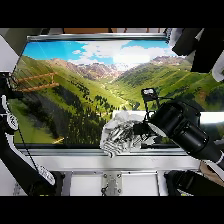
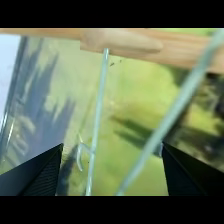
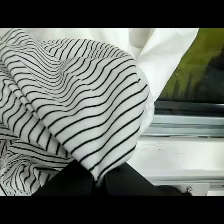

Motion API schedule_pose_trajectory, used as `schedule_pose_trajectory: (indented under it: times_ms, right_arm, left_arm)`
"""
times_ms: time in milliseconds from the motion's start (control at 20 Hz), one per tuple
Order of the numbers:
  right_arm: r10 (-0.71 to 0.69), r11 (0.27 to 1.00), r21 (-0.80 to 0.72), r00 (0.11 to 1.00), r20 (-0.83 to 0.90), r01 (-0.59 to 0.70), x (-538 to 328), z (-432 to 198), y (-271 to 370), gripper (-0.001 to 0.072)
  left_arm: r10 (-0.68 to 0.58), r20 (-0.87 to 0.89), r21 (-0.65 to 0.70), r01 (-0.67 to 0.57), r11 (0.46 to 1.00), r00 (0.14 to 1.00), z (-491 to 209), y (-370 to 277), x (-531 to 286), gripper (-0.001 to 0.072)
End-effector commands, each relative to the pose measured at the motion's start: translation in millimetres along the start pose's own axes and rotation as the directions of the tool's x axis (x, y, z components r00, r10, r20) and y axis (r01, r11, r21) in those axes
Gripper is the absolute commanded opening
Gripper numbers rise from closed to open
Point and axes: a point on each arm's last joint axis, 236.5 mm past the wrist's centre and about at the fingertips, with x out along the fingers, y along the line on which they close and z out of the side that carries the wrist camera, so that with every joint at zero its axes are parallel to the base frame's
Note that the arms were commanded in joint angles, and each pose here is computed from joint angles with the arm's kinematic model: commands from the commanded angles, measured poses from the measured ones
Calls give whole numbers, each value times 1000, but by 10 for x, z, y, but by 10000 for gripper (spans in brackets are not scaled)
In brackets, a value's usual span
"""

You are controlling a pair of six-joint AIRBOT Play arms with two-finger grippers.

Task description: Fold the clothes and pants, and hang the long-sleeved shirts on hangers.

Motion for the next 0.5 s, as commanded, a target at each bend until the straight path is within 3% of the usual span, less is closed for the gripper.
schedule_pose_trajectory:
  times_ms: [0, 350, 450]
  right_arm:
    - [-1, 1000, 0, 1000, -1, 1, 2, 0, -1, 19]
    - [-1, 1000, 0, 1000, -1, 1, 2, 0, -1, 19]
    - [-1, 1000, 0, 1000, -1, 1, 2, -1, -1, 20]
  left_arm:
    - [9, 27, -3, -9, 1000, 1000, 28, 60, 138, 658]
    - [1, 38, 3, -1, 1000, 999, -8, 25, 231, 656]
    - [0, 39, 2, 0, 1000, 999, -4, 22, 230, 436]
